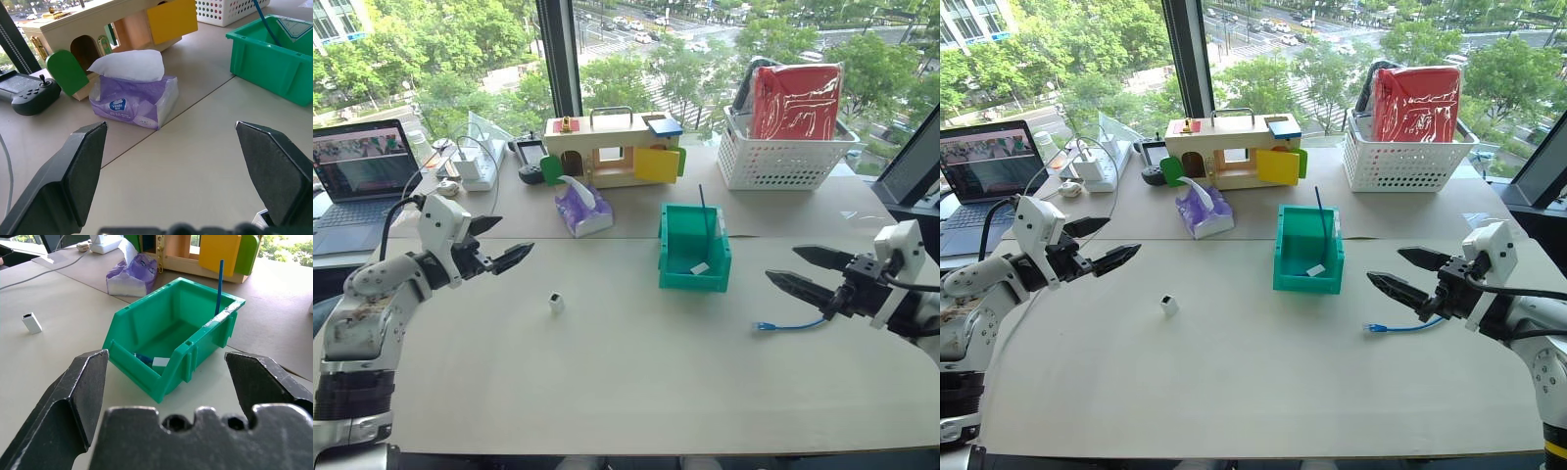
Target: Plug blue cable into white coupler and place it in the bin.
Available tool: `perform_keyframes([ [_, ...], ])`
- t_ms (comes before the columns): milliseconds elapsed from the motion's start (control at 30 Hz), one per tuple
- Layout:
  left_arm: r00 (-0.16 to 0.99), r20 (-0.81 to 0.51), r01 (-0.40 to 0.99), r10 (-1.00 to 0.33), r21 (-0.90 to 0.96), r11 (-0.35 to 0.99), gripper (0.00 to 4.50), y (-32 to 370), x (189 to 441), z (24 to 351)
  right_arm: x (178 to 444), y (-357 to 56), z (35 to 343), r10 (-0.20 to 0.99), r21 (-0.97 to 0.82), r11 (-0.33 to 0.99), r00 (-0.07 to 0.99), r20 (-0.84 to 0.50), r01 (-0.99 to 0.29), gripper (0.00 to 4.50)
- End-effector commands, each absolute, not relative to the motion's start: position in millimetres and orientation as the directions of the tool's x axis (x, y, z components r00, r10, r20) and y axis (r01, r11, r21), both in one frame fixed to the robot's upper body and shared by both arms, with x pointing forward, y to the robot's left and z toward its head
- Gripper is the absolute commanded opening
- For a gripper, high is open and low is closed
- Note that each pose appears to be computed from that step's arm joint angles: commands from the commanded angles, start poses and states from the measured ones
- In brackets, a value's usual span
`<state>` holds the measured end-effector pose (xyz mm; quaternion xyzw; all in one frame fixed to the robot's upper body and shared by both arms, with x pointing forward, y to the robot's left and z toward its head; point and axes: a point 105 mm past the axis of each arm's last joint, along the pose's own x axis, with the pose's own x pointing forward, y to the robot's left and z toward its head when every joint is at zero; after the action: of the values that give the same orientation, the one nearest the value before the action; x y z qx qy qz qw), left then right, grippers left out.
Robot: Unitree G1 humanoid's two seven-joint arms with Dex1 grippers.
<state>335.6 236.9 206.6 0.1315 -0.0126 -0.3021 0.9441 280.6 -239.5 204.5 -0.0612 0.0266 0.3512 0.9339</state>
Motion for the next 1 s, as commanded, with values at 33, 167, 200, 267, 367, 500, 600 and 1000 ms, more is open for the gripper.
perform_keyframes([
  [33, 0.778, -0.012, 0.602, -0.628, 0.298, 0.741, 4.5, 224, 331, 227, 278, -239, 219, 0.662, -0.154, 0.734, 0.747, -0.059, -0.662, 4.42],
  [167, 0.627, -0.036, 0.753, -0.778, 0.285, 0.593, 4.5, 195, 318, 235, 272, -233, 215, 0.688, -0.22, 0.674, 0.707, -0.162, -0.706, 4.42],
  [200, 0.535, -0.081, 0.825, -0.841, 0.262, 0.5, 4.5, 182, 305, 230, 270, -227, 212, 0.707, -0.209, 0.644, 0.677, -0.206, -0.736, 4.42],
  [267, 0.41, -0.15, 0.9, -0.9, 0.229, 0.372, 4.5, 164, 287, 221, 266, -216, 201, 0.737, -0.195, 0.575, 0.606, -0.3, -0.795, 4.42],
  [367, 0.312, -0.238, 0.943, -0.92, 0.199, 0.268, 4.5, 150, 273, 211, 261, -207, 176, 0.723, -0.238, 0.453, 0.51, -0.466, -0.859, 4.42],
  [500, 0.243, -0.298, 0.963, -0.923, 0.188, 0.193, 4.5, 143, 261, 206, 268, -202, 160, 0.725, -0.25, 0.383, 0.457, -0.514, -0.889, 4.42],
  [600, 0.224, -0.302, 0.966, -0.927, 0.196, 0.17, 4.5, 139, 256, 210, 275, -209, 150, 0.708, -0.253, 0.366, 0.445, -0.548, -0.895, 4.42],
  [1000, 0.223, -0.231, 0.953, -0.947, 0.255, 0.162, 4.5, 126, 255, 225, 301, -251, 137, 0.683, -0.246, 0.361, 0.435, -0.587, -0.899, 4.42],
])
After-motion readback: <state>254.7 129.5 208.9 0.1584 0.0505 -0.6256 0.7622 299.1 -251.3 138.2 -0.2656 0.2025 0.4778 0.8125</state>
